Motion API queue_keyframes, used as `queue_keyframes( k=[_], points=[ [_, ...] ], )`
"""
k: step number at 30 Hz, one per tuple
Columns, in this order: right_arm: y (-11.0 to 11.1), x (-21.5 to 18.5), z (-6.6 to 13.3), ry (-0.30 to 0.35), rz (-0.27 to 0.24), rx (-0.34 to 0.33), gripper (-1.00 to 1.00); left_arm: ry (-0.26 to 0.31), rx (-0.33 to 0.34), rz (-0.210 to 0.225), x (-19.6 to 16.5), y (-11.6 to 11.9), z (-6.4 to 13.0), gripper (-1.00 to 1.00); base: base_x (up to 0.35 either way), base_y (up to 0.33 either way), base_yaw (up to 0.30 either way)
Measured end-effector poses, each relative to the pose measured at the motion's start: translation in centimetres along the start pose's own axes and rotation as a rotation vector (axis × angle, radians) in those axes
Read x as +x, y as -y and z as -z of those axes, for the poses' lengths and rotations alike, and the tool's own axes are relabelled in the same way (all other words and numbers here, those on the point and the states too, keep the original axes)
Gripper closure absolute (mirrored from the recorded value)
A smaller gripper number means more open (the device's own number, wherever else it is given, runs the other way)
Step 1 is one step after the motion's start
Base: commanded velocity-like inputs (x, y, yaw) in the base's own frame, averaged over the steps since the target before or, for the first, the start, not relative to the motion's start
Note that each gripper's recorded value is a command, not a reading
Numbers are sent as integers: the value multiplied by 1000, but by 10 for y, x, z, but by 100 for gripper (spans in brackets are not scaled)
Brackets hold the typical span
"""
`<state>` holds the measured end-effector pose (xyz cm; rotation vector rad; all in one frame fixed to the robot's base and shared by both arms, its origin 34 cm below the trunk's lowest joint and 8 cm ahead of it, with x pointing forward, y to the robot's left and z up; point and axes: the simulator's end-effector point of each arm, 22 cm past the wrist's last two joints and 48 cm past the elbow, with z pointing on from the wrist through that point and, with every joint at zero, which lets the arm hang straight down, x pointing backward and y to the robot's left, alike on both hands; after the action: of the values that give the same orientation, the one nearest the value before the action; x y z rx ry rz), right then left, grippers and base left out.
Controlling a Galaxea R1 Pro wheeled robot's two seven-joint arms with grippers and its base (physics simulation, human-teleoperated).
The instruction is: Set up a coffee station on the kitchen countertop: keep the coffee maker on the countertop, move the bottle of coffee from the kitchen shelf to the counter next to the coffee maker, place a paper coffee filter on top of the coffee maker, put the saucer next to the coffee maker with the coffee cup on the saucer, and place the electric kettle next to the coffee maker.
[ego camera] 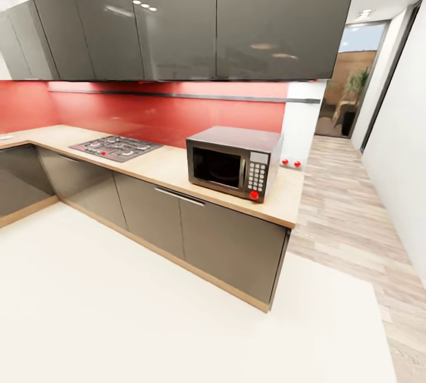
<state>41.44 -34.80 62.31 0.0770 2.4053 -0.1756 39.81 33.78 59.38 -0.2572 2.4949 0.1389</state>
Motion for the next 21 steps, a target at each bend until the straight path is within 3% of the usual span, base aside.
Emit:
queue_keyframes(
  k=[21],
  points=[
    [3, -12, 21, -6, 1, 0, -100, -7, -1, -1, -9, -2, 23, -100, 0, 0, 273]
  ],
)
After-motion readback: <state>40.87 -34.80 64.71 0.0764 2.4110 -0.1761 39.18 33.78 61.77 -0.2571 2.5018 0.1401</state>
